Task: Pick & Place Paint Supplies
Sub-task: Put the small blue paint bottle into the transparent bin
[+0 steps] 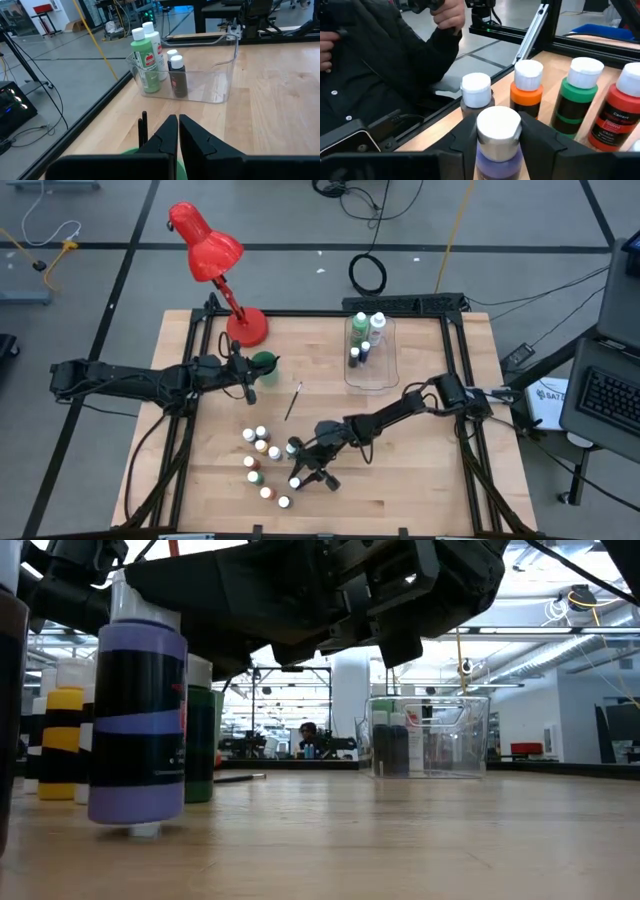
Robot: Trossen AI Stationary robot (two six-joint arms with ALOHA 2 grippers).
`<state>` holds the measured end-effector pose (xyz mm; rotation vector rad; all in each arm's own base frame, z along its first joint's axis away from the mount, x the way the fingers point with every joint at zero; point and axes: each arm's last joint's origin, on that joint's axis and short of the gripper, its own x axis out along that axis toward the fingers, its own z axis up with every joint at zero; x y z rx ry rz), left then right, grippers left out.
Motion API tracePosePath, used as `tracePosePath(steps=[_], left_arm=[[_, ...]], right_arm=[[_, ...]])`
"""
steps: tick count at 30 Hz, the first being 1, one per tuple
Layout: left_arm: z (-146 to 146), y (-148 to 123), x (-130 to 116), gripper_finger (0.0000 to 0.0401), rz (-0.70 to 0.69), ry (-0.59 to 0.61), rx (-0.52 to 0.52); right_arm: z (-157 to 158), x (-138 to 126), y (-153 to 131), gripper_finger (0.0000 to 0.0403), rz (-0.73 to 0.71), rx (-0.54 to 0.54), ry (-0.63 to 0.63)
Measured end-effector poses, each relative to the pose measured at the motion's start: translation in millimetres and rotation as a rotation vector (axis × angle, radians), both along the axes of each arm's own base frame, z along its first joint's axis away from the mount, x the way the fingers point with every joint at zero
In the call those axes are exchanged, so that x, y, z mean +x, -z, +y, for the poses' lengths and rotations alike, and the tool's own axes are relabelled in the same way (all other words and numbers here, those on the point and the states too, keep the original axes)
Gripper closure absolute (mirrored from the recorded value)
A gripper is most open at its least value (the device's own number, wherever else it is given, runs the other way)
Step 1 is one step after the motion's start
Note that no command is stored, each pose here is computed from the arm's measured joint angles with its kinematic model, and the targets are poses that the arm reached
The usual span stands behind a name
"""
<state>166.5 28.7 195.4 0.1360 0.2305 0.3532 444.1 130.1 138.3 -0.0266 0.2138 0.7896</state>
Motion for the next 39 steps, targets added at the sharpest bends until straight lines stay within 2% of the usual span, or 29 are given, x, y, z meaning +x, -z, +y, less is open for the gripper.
tracePosePath(steps=[4,8,12,15,18,22,25,27,31,35,39], left_arm=[[0,0,0,0.0390,0.002,0.000,0.000],[0,0,0,0.0399,0.006,0.000,-0.001],[0,1,0,0.0387,0.009,0.000,-0.002],[0,1,0,0.0381,0.009,0.000,-0.001],[0,1,0,0.0384,0.009,0.001,-0.001],[0,1,0,0.0397,0.009,0.000,-0.001],[0,1,0,0.0398,0.008,0.001,-0.001],[0,1,0,0.0392,0.008,0.000,-0.001],[0,0,0,0.0381,0.006,0.000,-0.001],[0,0,0,0.0380,0.002,-0.001,-0.006],[0,1,0,0.0380,0.006,-0.001,-0.007]], right_arm=[[-7,-3,-17,0.0292,0.036,0.032,-0.010],[-16,-18,-65,0.0292,0.044,0.011,0.002],[-21,-53,-128,0.0292,0.005,-0.132,0.130],[-29,-92,-181,0.0292,-0.078,-0.284,0.312],[-45,-134,-208,0.0292,-0.130,-0.391,0.473],[-80,-192,-193,0.0292,-0.117,-0.443,0.641],[-109,-229,-162,0.0292,-0.147,-0.444,0.857],[-127,-245,-140,0.0292,-0.172,-0.407,0.964],[-155,-264,-107,0.0292,-0.175,-0.336,1.085],[-179,-272,-86,0.0292,-0.090,-0.318,1.223],[-195,-273,-79,0.0292,-0.051,-0.305,1.118]])
